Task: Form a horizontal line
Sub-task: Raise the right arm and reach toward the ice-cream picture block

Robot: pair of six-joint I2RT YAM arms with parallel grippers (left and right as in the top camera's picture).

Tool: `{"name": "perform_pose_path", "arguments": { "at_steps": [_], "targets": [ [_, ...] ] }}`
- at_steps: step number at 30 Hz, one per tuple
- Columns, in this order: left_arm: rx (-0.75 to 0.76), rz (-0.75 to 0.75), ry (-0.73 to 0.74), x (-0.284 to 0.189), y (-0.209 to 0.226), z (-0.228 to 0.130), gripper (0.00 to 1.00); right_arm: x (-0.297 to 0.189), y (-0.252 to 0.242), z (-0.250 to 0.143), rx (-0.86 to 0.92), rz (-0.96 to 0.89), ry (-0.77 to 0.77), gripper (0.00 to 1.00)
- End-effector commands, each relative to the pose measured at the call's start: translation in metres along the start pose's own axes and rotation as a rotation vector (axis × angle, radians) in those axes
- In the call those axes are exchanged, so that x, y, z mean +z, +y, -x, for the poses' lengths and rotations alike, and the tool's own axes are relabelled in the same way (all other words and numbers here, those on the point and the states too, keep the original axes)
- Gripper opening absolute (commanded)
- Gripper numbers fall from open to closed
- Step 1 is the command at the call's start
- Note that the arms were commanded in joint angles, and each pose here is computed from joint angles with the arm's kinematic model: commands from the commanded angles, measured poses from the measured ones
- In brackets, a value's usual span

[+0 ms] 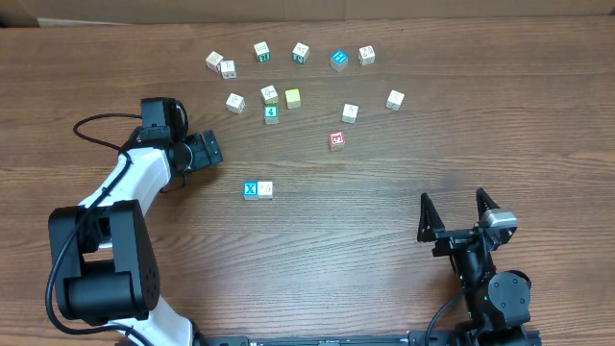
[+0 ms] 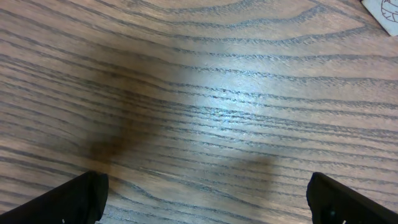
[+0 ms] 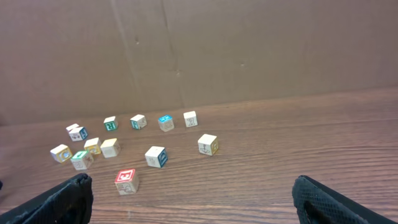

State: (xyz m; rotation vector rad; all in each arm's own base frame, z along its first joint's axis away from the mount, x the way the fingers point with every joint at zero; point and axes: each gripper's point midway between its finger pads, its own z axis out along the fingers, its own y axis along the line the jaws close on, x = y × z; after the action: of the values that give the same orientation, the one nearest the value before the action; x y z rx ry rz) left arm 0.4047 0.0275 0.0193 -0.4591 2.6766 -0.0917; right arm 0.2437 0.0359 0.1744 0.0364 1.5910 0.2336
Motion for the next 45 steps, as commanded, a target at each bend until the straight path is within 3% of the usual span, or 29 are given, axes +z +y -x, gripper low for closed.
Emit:
{"name": "perform_pose_path", "arguments": {
  "at_steps": [1, 6, 13, 23, 35, 45],
  "targets": [
    [-0.01, -0.01, 0.023, 0.005, -0.001, -0.006, 1.0, 0.0, -0.003, 0.003, 0.007, -0.018, -0.023, 1.0],
    [-0.01, -0.01, 0.022, 0.005, -0.001, -0.006, 0.99, 0.0, -0.003, 0.002, 0.065, -0.015, -0.02, 1.0],
    [-0.01, -0.01, 0.023, 0.005, -0.001, -0.006, 1.0, -0.002, 0.021, 0.001, 0.194, 0.125, 0.009, 1.0],
    [-0.01, -0.01, 0.023, 0.005, -0.001, -0.006, 1.0, -0.018, 0.035, 0.039, 0.213, 0.17, 0.027, 1.0],
    [-0.01, -0.01, 0.022, 0.005, -0.001, -0.006, 0.99, -0.043, 0.047, 0.122, 0.209, 0.177, -0.028, 1.0],
    [-0.01, -0.01, 0.023, 0.005, -0.001, -0.006, 1.0, -0.024, 0.077, 0.206, 0.173, 0.228, 0.084, 1.0]
  ]
}}
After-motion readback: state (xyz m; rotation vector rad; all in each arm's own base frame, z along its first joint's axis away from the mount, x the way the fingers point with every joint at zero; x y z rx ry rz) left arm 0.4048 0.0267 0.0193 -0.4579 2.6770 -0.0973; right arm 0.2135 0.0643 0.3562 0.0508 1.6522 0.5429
